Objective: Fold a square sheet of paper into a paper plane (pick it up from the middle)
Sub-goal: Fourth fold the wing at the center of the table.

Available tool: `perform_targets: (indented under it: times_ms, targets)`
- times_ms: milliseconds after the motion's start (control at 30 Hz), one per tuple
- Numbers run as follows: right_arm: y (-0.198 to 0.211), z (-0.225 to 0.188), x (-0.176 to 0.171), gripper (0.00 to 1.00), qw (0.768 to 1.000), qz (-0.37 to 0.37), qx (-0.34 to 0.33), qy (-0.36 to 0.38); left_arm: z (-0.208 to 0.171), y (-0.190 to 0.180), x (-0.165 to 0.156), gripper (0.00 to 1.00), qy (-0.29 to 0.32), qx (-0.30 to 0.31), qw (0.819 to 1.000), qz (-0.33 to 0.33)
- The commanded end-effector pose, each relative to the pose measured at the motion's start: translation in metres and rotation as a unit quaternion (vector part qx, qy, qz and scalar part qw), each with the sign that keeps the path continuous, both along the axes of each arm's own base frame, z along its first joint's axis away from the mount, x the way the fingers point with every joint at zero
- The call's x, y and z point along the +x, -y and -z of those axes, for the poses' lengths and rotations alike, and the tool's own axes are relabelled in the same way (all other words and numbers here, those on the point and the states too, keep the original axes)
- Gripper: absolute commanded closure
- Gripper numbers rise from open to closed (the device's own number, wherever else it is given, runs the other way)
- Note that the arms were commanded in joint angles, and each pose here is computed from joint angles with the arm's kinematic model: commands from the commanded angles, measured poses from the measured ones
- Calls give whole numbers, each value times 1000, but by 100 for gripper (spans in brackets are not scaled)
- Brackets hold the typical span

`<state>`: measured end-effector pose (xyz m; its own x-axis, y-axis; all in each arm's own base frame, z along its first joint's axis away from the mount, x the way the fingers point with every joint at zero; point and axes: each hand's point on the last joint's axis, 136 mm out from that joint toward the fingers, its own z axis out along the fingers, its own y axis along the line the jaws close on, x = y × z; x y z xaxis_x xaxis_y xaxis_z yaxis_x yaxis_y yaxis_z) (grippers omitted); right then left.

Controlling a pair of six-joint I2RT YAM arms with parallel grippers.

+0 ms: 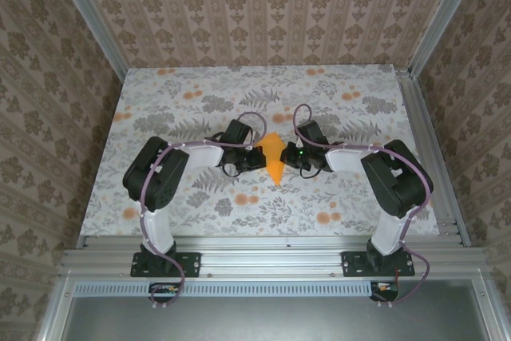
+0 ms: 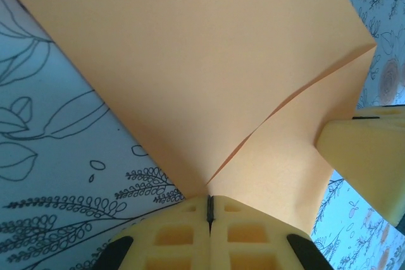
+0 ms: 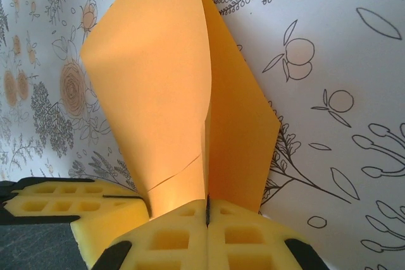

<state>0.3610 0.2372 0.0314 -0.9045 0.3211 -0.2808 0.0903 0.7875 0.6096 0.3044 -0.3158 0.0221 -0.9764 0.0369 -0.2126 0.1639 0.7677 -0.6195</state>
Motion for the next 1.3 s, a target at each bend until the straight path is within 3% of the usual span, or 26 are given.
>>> perform_targets:
  times_ms: [0,467,1267]
  targets:
    - [-5,-13,-4,98,1000,-9,12,7,14,-1,-4,100,-11,21,1000,13]
    - [-30,-34,-5,95,997,-25,68,7,30,-13,-4,100,-18,54,998,30]
    - [-37,-10,2,95,999,-10,41,-19,36,-13,-4,100,-17,37,998,42]
